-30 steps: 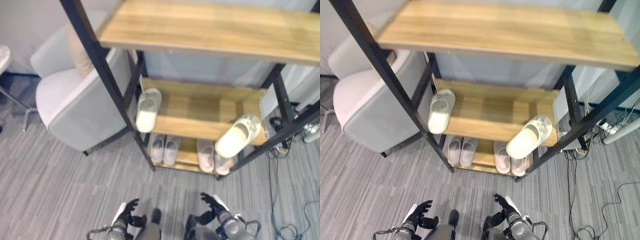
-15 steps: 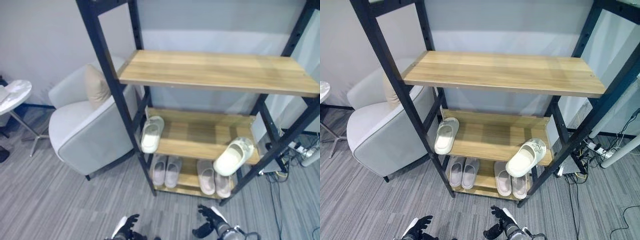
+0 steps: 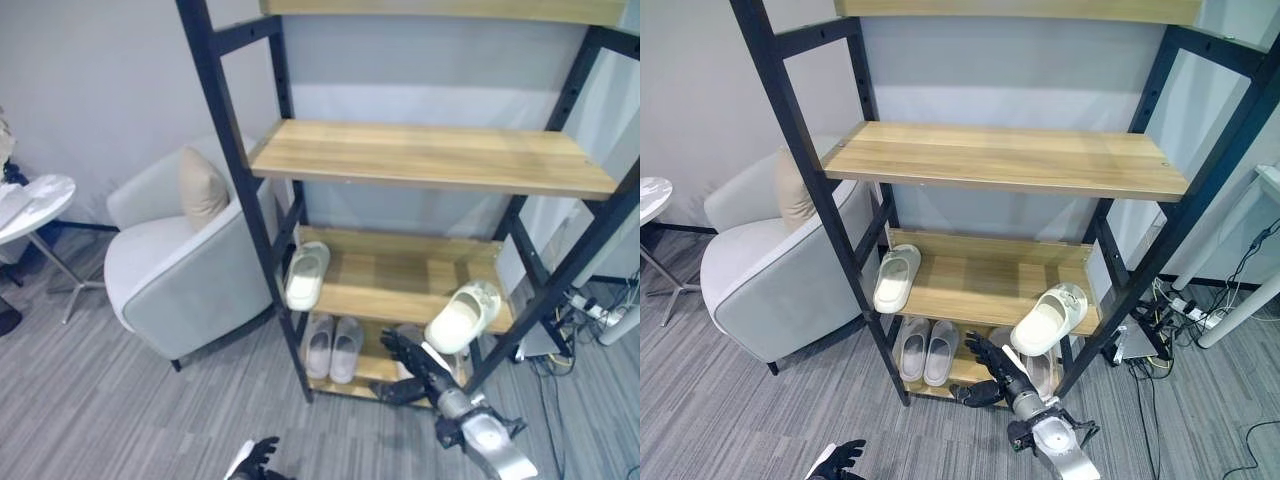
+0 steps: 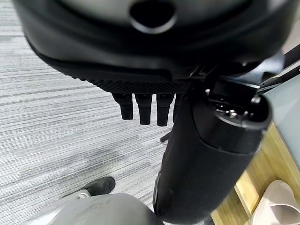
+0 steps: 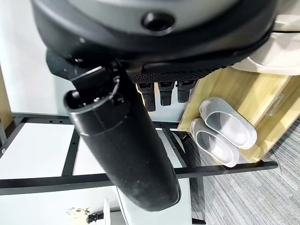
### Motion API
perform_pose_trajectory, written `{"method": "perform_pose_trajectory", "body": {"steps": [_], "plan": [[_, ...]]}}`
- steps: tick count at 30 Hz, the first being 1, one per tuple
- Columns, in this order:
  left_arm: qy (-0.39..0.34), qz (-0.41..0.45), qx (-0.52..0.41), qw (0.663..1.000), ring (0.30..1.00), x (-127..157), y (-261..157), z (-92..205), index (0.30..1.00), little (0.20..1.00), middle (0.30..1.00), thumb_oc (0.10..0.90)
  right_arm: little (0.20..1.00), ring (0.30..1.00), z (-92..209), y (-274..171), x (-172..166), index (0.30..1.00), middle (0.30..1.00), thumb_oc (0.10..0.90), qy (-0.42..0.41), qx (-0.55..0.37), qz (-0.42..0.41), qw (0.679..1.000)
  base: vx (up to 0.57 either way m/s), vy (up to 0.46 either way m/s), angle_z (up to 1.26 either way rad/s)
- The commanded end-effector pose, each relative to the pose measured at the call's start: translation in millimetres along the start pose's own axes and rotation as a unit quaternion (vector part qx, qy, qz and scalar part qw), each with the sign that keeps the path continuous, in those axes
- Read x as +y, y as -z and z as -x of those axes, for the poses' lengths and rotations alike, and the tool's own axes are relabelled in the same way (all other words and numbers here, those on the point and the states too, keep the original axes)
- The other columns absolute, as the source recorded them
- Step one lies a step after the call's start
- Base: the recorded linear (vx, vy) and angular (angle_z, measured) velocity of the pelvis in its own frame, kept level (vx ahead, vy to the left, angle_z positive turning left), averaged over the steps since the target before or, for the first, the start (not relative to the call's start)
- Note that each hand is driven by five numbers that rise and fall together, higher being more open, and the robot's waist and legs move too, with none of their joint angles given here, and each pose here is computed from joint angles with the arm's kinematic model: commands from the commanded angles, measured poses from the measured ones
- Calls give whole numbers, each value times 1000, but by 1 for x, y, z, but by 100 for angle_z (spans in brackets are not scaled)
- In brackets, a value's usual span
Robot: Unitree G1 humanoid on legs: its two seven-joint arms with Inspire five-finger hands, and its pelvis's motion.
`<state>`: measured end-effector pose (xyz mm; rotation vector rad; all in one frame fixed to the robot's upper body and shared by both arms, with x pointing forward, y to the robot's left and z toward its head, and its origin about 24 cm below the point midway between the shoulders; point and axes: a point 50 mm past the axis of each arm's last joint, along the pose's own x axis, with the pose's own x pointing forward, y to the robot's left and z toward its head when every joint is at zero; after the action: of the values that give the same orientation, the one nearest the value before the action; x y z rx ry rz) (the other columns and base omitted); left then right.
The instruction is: Arrange the slippers neatly on the shoe rack.
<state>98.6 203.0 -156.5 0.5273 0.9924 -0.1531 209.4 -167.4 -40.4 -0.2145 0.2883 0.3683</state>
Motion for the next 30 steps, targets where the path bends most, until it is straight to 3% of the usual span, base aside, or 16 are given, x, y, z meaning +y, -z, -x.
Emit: {"method": "perform_pose_trajectory", "body": {"steps": [1,9,15,19,25,30], "plan": [[37,-16,-16,999,900,-19,-14,-4,900,900,900,800,900,900,-13,-71,-9,900,900,800,10,-165,51,985,0,0,0],[46,-16,-6,999,900,-25,-10,-2,900,900,900,800,900,900,-20,-102,-30,900,900,800,70,-214,85,971,20,15,3],[49,-17,-4,999,900,-30,-9,-1,900,900,900,800,900,900,-22,-137,-65,900,900,800,182,-251,216,926,17,37,2],[58,-26,-5,998,900,-33,-9,0,900,900,900,800,900,900,-22,-148,-79,900,900,800,223,-256,253,906,4,31,3],[77,-43,14,996,900,-39,-1,2,900,900,900,800,900,900,-17,-169,-112,900,900,800,315,-236,382,836,13,45,1],[85,-49,13,995,900,-39,0,3,900,900,900,800,900,900,-21,-174,-123,900,900,800,332,-209,436,810,10,31,-7]]}}
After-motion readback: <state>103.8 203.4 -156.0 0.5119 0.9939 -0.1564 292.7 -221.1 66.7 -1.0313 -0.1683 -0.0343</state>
